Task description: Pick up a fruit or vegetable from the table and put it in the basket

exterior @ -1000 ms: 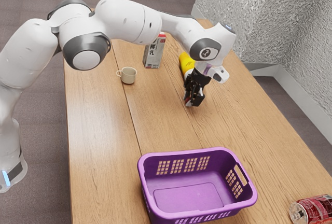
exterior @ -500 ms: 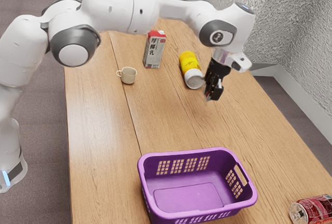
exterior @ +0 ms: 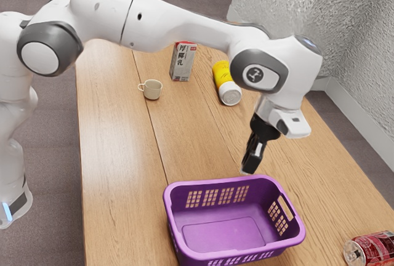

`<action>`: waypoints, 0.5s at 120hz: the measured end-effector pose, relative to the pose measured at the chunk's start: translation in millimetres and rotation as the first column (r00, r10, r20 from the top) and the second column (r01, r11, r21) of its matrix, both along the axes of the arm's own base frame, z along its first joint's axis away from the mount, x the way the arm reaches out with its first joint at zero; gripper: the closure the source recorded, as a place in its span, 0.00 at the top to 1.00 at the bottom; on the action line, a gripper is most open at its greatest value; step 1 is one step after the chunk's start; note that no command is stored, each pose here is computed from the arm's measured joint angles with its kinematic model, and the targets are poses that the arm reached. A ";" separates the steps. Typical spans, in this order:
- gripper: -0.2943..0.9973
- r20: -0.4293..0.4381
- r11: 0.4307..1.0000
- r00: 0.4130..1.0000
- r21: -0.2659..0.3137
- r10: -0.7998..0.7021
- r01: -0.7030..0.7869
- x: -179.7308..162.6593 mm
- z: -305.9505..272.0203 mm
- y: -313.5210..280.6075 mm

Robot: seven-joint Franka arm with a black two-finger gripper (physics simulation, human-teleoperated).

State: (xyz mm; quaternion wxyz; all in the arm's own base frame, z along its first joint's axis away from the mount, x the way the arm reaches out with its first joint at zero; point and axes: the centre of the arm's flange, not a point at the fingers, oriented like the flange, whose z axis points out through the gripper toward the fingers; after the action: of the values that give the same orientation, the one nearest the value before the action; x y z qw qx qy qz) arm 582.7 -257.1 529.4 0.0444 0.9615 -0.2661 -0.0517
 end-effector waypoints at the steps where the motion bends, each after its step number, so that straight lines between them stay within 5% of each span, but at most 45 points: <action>1: 0.35 -0.001 1.000 1.000 -0.001 -0.004 0.004 -0.9 -0.8 -2.8; 30: 0.35 -0.009 0.998 0.998 -0.019 -0.059 0.059 -13.4 -22.0 -52.3; 44: 0.58 -0.008 0.998 0.999 -0.027 -0.053 0.053 -13.7 -22.5 -55.3; 60: 0.70 -0.006 0.997 0.998 -0.035 -0.062 0.062 -18.3 -20.9 -63.7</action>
State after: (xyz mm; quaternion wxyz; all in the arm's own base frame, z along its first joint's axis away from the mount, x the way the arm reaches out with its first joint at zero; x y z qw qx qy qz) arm 564.4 -320.7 508.5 0.0607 0.9517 -0.2964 -0.0520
